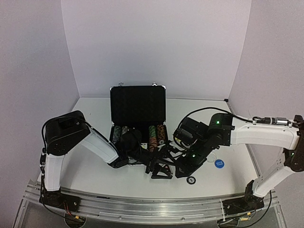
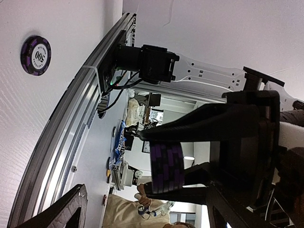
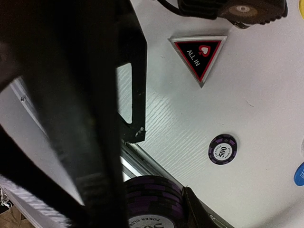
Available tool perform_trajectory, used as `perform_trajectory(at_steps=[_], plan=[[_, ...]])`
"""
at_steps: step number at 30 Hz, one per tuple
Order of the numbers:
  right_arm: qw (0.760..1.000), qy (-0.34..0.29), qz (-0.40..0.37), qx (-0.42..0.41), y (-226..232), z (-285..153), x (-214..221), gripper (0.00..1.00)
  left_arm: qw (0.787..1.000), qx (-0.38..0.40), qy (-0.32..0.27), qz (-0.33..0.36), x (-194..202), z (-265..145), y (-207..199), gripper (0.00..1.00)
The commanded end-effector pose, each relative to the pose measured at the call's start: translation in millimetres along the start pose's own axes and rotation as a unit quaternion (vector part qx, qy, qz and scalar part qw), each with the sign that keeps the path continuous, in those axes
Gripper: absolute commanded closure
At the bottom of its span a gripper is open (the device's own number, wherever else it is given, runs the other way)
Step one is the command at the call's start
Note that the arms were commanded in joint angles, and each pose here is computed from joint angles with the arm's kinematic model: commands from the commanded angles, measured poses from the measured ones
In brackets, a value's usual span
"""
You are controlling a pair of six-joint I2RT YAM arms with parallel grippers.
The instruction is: Pack up texas hold em set
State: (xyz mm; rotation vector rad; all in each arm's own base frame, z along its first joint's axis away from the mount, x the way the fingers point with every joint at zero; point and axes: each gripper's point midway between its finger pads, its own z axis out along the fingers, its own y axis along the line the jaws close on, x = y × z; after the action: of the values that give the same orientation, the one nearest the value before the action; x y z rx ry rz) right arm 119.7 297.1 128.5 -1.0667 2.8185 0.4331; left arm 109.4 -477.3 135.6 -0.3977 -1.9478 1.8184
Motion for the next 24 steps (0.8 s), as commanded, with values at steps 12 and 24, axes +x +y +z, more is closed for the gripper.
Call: perform_trajectory(at_steps=[12,24], plan=[[0.999,-0.016,-0.048,0.01,12.6,-3.8,-11.3,1.0,0.995,0.043,0.077,0.041,17.4,23.4,-23.4,0.23],[0.998,-0.026,-0.054,0.018,10.8,-7.7,-13.1,1.0,0.99,0.025,0.112,0.087,32.1,32.5,-34.6,0.63]])
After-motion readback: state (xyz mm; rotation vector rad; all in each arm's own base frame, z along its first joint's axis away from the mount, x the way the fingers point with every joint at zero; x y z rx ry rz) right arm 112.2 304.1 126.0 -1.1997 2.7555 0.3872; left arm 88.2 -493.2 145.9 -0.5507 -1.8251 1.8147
